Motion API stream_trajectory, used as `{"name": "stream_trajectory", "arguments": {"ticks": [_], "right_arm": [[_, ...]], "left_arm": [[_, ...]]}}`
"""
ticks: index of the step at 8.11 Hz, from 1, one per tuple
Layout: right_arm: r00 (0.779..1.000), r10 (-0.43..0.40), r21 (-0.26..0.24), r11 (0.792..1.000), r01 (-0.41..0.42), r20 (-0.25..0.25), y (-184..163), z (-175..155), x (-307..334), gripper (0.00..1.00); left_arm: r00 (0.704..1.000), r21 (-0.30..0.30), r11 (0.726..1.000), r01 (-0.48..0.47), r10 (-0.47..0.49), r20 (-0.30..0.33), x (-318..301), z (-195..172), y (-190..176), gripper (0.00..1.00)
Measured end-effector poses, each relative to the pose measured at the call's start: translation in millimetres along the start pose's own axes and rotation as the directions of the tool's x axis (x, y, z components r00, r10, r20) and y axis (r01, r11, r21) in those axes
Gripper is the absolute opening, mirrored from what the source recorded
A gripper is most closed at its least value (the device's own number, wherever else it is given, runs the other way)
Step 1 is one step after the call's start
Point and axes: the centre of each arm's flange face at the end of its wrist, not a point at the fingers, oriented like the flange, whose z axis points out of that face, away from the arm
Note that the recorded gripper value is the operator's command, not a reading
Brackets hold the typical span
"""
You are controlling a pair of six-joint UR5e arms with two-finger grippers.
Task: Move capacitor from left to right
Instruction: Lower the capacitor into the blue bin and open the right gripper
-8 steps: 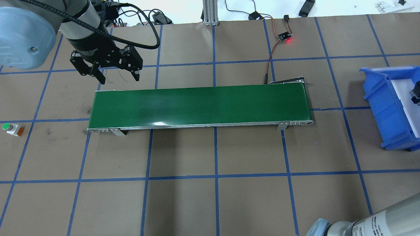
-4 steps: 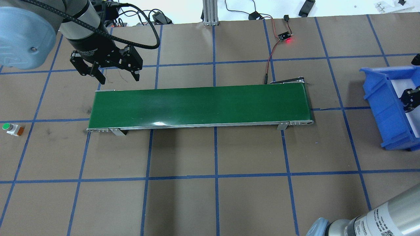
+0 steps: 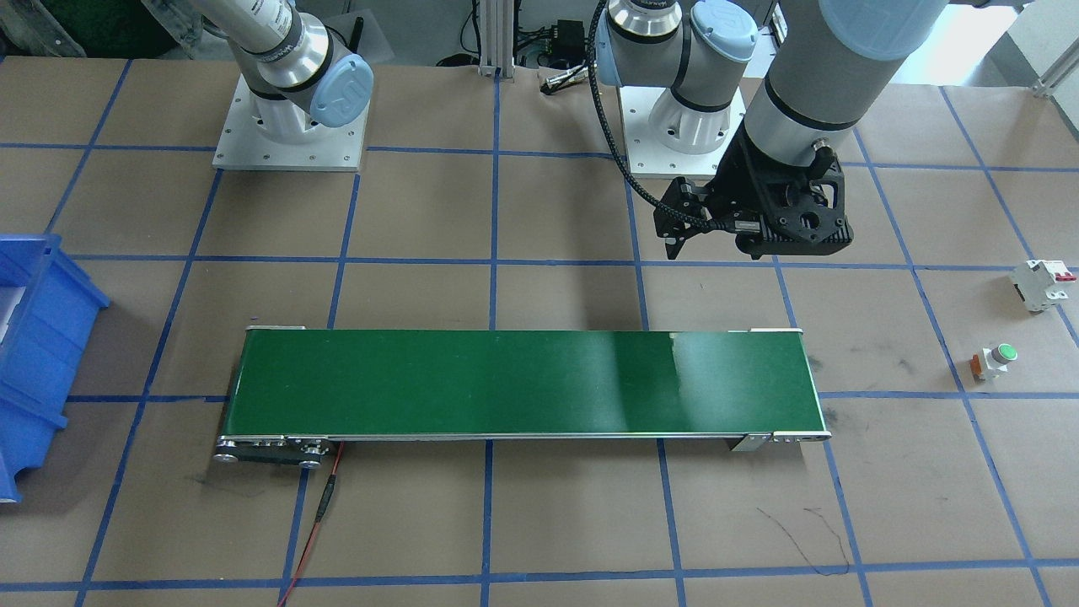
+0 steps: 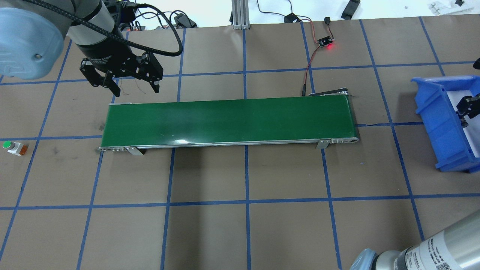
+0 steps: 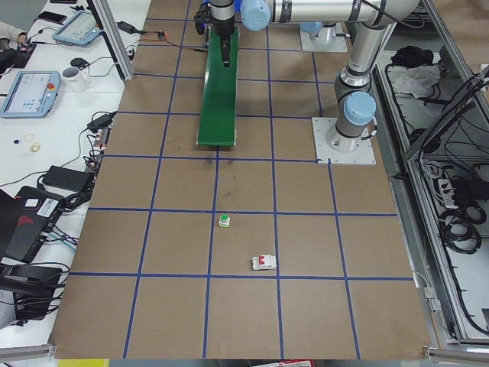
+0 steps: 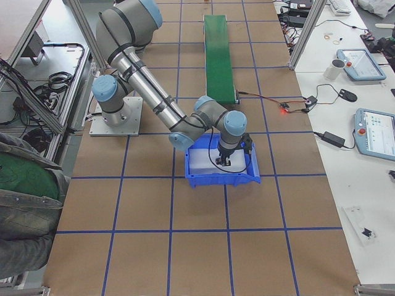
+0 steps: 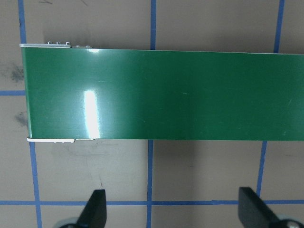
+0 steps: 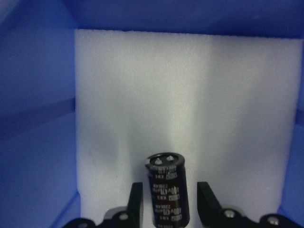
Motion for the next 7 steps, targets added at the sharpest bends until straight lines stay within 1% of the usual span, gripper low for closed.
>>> {"name": "stream_trajectory", "arguments": {"ticks": [2, 3, 4, 5, 7], "right_arm": [[1.0, 0.006, 0.025, 1.0, -0.006, -0.009, -0.5, -4.9, 2.1, 0.83], [1.0, 0.016, 0.037, 0.999, -0.015, -0.018, 0.2, -12.7, 1.0, 0.83], [0.999, 0.034, 0.057, 0.998, -0.032, -0.037, 2.6, -30.1, -2.1, 0.88], [0.996, 0.063, 0.08, 0.995, -0.058, -0.059, 7.2, -53.5, -7.1, 1.0], [0.989, 0.095, 0.136, 0.988, -0.08, -0.11, 17.5, -104.3, -21.2, 1.0]], "left_arm": [[1.0, 0.0, 1.0, 0.0, 0.0, 0.0, 0.0, 0.0, 0.0, 0.97], [1.0, 0.0, 1.0, 0.0, 0.0, 0.0, 0.0, 0.0, 0.0, 0.97], [1.0, 0.0, 1.0, 0.0, 0.0, 0.0, 0.0, 0.0, 0.0, 0.97], [1.0, 0.0, 1.0, 0.0, 0.0, 0.0, 0.0, 0.0, 0.0, 0.98], [1.0, 0.0, 1.0, 0.0, 0.0, 0.0, 0.0, -0.4, 0.4, 0.98]]}}
